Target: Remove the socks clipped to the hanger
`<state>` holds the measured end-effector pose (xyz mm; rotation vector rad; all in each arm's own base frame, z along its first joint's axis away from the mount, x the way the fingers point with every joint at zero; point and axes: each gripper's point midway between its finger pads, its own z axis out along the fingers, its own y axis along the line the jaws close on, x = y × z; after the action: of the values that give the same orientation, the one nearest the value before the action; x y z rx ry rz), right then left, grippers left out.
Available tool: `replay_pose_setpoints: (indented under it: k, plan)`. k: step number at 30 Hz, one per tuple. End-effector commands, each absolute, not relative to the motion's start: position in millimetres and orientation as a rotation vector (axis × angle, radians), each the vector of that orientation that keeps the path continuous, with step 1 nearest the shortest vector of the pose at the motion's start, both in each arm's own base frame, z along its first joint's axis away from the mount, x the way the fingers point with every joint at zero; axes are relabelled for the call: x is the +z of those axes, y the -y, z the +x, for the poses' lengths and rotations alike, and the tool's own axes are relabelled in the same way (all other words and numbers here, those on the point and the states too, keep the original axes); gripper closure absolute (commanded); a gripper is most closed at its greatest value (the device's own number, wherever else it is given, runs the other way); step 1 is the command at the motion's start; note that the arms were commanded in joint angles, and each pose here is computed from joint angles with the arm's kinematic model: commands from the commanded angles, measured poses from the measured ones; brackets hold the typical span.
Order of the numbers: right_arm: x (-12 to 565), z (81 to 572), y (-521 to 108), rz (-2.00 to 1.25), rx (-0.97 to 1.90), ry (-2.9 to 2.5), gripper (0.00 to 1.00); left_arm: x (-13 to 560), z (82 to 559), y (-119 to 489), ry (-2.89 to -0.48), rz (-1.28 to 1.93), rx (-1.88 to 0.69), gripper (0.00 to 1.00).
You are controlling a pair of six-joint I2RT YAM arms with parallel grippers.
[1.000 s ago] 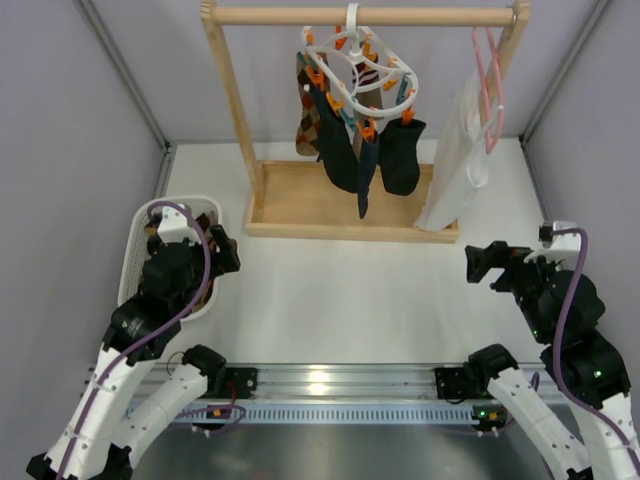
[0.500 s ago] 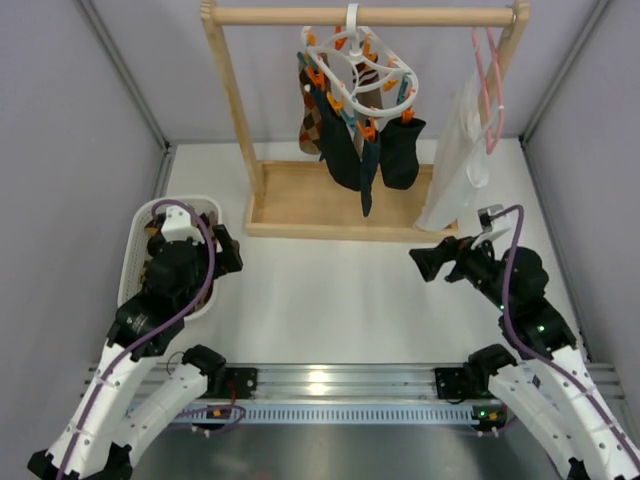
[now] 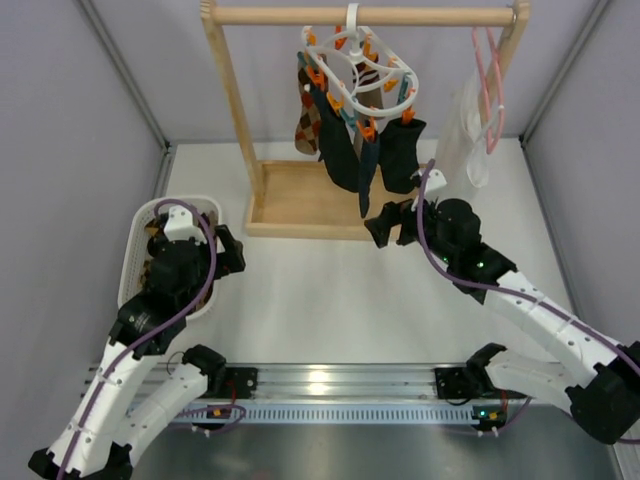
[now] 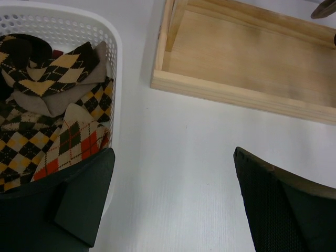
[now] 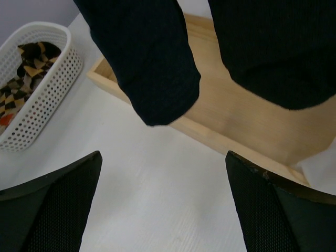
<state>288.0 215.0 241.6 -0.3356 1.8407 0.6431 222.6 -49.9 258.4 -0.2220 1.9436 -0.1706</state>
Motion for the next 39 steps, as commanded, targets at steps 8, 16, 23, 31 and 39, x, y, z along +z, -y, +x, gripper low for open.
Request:
replay_pose_setpoints:
  k: [8,16,23,31,39]
  plan:
    - [293.6,337.1,-254.8,-0.267,0.576,-1.672,0.07,262.7,228.9,58.0,-1.926,-0.206,-0.212,0.02]
    - [282.7,360.4,-270.4,-0.256,0.527,-1.692,0.40,263.3,227.7,64.9,-1.931,-0.176,-0.248,0.02]
    - [281.7,368.8,-268.8,-0.211,0.484,-1.668,0.78,263.1,226.8,66.6,-1.932,-0.168,-0.258,0.02]
    - [287.5,348.9,-267.7,-0.212,0.510,-1.636,1.00,267.7,228.5,65.2,-1.929,-0.180,-0.250,0.02]
    - [300.2,321.4,-258.5,-0.215,0.567,-1.616,1.00,320.9,237.0,105.7,-1.903,-0.203,-0.513,0.02]
